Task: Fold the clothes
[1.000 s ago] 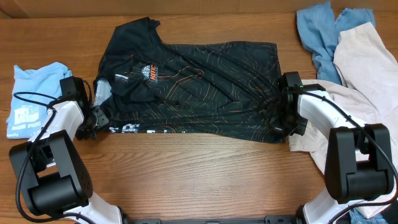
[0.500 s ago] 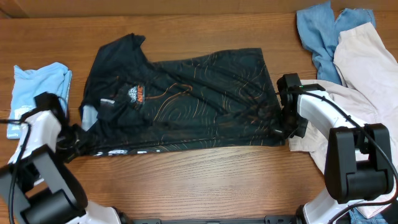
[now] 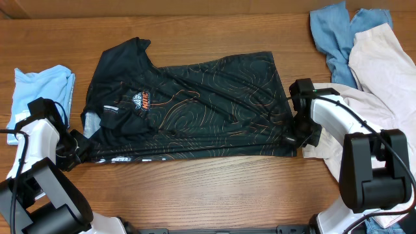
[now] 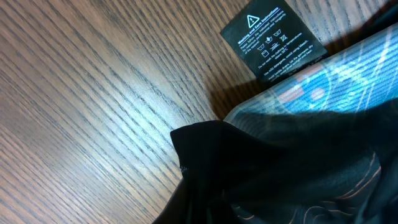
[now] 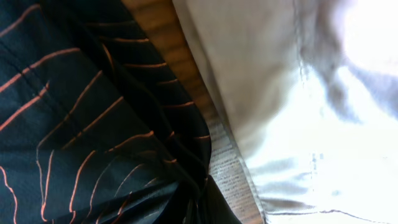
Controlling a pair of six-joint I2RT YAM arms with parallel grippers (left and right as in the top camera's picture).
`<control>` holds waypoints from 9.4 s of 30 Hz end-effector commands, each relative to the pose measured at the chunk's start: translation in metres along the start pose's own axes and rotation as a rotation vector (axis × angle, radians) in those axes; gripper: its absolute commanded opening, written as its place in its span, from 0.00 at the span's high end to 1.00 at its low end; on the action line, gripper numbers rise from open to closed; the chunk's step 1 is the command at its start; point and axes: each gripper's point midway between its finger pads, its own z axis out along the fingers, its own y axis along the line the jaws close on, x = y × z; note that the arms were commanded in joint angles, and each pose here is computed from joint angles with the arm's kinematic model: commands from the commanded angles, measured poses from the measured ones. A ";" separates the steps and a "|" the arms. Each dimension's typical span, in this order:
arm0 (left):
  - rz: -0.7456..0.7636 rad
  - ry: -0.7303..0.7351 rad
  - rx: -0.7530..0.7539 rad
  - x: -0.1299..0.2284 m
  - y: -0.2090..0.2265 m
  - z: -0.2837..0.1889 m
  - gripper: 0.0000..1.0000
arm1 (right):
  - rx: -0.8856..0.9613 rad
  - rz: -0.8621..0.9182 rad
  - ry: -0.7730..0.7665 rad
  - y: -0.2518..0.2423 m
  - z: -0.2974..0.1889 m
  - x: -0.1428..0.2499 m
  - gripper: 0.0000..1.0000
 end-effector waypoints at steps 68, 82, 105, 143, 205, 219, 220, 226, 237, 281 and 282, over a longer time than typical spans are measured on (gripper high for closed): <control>0.661 -0.295 0.547 -0.158 -0.317 -0.011 0.10 | -0.334 -0.289 -0.378 0.042 -0.161 -0.032 0.31; 0.659 -0.163 0.431 -0.131 -0.298 -0.008 0.96 | -0.369 -0.292 -0.499 0.053 -0.175 -0.058 0.41; 0.578 0.055 0.341 -0.092 -0.250 -0.060 0.96 | -0.404 -0.457 -0.782 0.146 -0.065 -0.242 0.13; 0.582 0.065 0.335 -0.089 -0.249 -0.060 0.96 | -0.454 -0.389 -0.856 0.168 -0.052 -0.262 0.94; 0.615 0.206 0.037 0.023 -0.092 -0.131 0.96 | -0.177 -0.242 0.057 0.009 -0.158 -0.061 0.96; 0.587 0.251 -0.053 0.032 -0.078 -0.083 0.96 | -0.121 -0.248 0.264 -0.005 -0.105 -0.003 0.96; 0.585 0.255 -0.055 0.033 -0.077 -0.081 0.96 | -0.119 -0.248 0.272 -0.007 -0.103 0.000 0.96; 0.585 0.247 -0.051 0.032 -0.079 -0.078 0.96 | -0.101 -0.241 0.351 -0.013 -0.083 0.022 0.96; 0.585 0.245 -0.050 0.032 -0.080 -0.077 0.96 | -0.072 -0.211 0.435 -0.020 -0.065 0.044 0.96; 0.585 0.227 -0.042 0.029 -0.083 -0.076 0.96 | -0.241 -0.167 -0.138 0.033 -0.040 -0.068 0.75; 0.585 0.227 -0.042 0.029 -0.083 -0.076 0.96 | -0.239 -0.156 -0.126 0.032 -0.039 -0.065 0.71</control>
